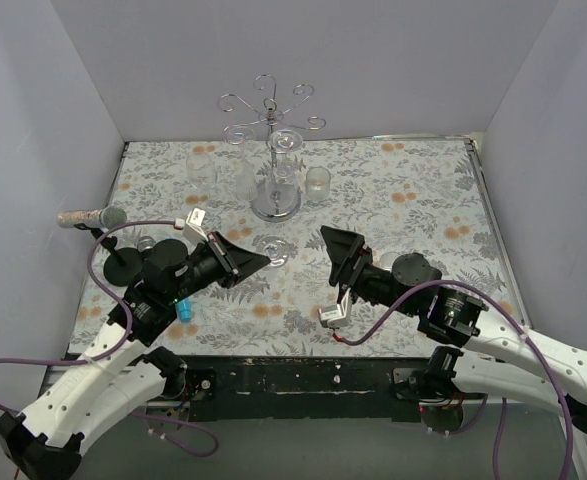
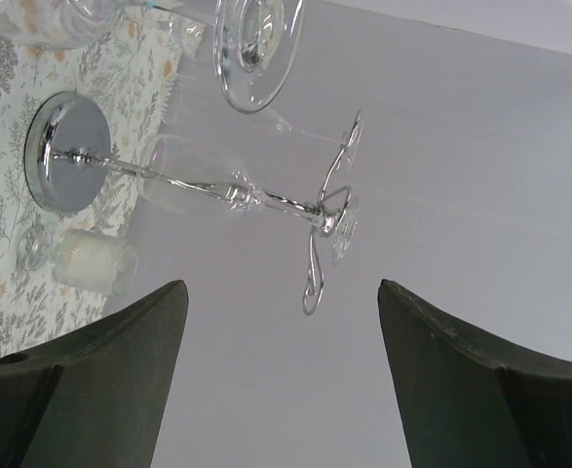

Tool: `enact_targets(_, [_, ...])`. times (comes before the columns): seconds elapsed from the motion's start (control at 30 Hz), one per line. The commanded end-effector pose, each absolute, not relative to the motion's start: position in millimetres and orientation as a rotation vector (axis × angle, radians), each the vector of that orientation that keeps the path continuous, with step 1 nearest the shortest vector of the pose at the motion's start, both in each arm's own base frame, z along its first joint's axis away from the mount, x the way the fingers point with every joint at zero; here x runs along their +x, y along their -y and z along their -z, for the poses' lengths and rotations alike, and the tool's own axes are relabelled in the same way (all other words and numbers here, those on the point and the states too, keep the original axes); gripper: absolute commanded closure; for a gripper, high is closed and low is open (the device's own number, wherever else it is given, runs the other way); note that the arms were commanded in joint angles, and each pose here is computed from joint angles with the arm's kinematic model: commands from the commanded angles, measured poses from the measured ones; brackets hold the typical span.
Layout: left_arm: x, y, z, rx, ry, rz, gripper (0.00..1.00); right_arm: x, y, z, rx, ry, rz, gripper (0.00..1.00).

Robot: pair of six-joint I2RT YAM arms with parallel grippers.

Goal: Place the wine glass upside down on the wine glass rack
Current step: Turn the wine glass upside down at the wine rack.

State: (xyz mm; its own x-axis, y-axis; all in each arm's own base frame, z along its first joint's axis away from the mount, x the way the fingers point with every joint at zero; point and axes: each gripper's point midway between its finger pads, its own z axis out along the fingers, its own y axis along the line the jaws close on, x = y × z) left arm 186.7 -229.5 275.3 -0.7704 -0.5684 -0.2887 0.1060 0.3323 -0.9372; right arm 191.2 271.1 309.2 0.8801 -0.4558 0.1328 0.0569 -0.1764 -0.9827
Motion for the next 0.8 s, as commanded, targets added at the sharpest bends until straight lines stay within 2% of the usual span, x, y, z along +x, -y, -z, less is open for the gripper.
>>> enact_targets(0.0, [187, 220, -320, -0.338, -1.875, 1.470, 1.00, 200, -256, -343, -1.608, -0.391, 0.479, 0.14])
enact_targets(0.4, [188, 212, -325, -0.330, -1.879, 1.397, 1.00, 272, -213, -352, -1.548, -0.817, 0.350, 0.14])
enact_targets(0.77, [190, 205, -327, -0.340, -1.880, 1.339, 1.00, 318, -174, -332, -1.319, -1.311, 0.017, 0.14])
